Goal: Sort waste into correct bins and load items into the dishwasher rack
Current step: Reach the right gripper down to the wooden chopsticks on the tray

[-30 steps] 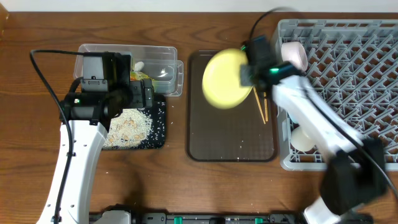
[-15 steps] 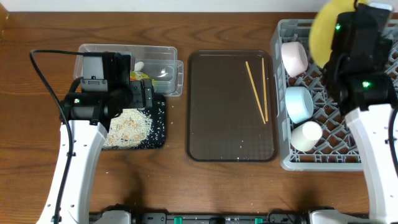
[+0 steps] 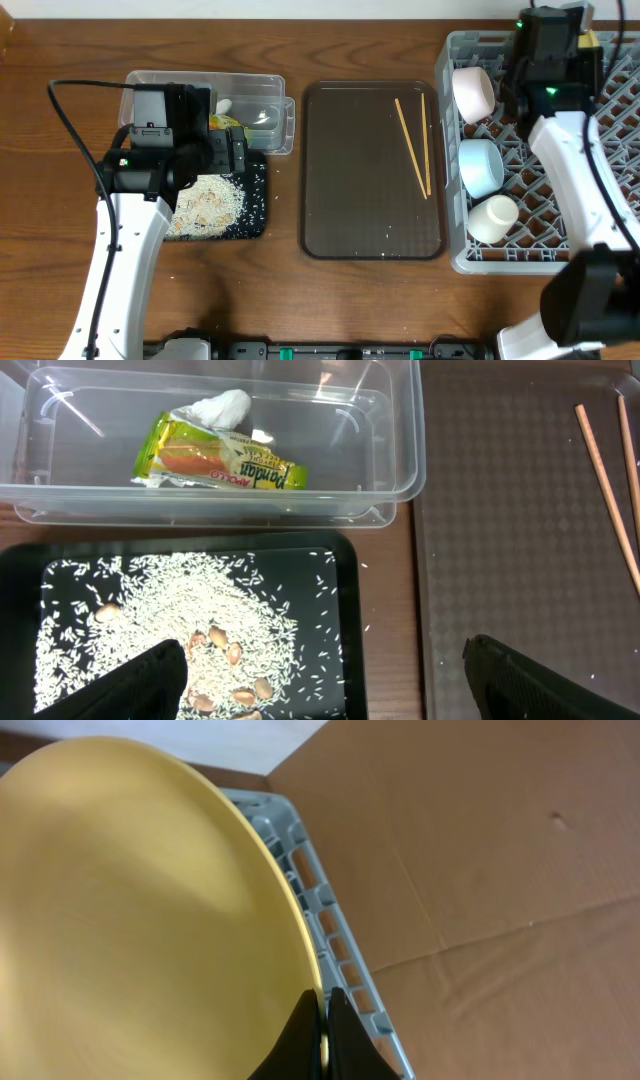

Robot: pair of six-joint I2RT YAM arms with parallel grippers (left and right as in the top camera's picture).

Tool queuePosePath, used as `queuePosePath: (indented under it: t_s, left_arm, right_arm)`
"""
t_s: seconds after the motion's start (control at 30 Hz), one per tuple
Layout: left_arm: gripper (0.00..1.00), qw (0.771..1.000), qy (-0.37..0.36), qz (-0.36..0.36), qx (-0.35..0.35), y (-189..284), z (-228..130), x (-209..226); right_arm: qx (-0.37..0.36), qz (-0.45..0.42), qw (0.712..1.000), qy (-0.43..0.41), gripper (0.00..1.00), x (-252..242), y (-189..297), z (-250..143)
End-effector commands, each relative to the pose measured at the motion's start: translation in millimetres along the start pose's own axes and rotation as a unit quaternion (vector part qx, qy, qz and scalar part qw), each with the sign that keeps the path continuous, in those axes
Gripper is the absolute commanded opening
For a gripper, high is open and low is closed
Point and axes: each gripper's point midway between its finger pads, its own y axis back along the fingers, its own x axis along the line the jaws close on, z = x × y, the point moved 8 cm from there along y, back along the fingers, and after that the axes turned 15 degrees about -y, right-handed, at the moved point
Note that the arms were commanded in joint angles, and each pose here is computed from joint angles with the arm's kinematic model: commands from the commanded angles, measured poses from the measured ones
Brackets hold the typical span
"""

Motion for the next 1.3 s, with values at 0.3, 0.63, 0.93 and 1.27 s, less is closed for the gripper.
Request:
queuePosePath:
  t_s: [0.3, 0.63, 0.93, 1.27]
  left_arm:
    - [0.91, 1.000, -0.002, 0.006, -0.008, 4, 5, 2]
    - [0.91, 1.000, -0.002, 0.006, -0.008, 4, 5, 2]
    - [0.91, 1.000, -0.002, 0.006, -0.008, 4, 5, 2]
    - [0.91, 1.000, -0.002, 0.006, -0.008, 4, 5, 2]
  right_arm:
    - [0.025, 0.068, 0.996, 0.059, 0.50, 40, -23, -20]
    - [-0.005, 0.122, 0.992, 0.016, 0.83, 23, 9, 9]
    - [-0.061, 0.482, 0.870, -0.080, 0.68, 13, 109, 59]
    - [0.029, 0.532, 0.843, 0.073, 0.99, 143, 187, -13]
